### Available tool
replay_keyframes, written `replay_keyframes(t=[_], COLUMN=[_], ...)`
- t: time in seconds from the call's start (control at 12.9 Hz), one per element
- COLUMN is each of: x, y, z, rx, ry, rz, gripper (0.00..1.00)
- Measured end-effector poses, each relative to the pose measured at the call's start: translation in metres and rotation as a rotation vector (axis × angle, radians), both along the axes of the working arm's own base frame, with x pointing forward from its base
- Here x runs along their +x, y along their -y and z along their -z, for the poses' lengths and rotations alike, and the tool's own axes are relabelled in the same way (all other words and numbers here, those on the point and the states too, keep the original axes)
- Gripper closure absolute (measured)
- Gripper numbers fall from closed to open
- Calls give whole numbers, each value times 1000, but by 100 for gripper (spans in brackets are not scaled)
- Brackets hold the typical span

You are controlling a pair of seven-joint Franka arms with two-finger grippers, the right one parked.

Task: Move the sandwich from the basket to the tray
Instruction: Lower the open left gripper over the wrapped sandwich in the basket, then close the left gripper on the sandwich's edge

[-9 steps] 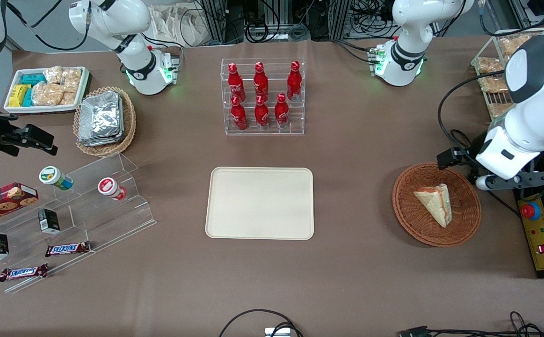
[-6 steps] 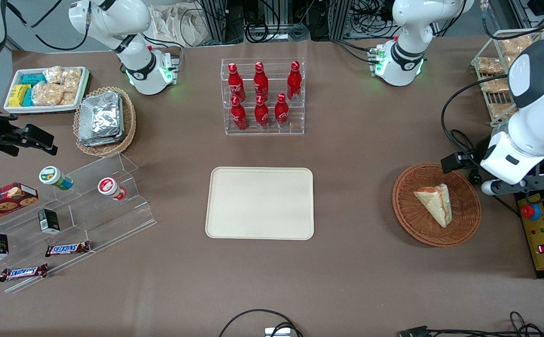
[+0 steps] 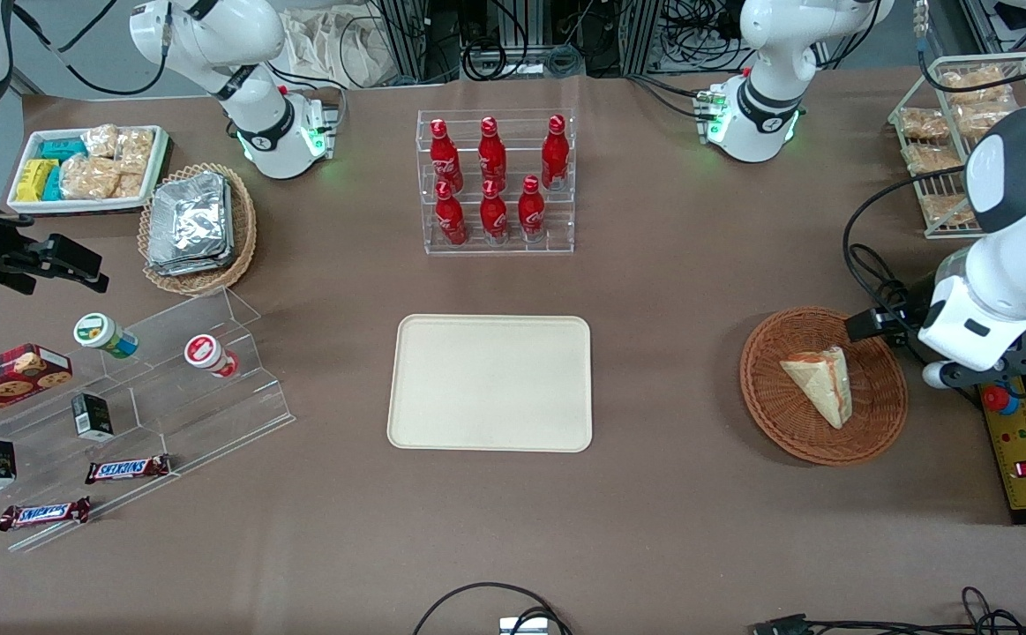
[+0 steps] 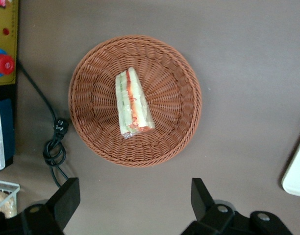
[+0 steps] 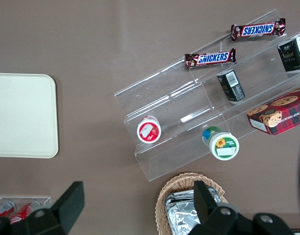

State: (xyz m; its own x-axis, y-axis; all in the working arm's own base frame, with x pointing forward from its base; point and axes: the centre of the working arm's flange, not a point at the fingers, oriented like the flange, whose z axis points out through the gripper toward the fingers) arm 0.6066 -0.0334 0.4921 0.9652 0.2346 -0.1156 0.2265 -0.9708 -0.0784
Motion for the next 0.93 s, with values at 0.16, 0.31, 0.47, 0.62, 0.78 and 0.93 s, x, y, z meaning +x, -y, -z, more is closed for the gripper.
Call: replay_keyframes(t=[0.16, 0.31, 0.47, 0.62, 0.78, 0.93], x=[0, 4, 1, -5, -10, -19], y=[0, -2, -8, -12, -23, -34], z=[10, 30, 68, 97, 127, 162], rx=[15, 24, 23, 21, 7, -8], ry=[-7, 31, 67, 76, 110, 134], rz=[-115, -257, -373, -418, -441, -458], gripper=[0, 0, 0, 0, 0, 0])
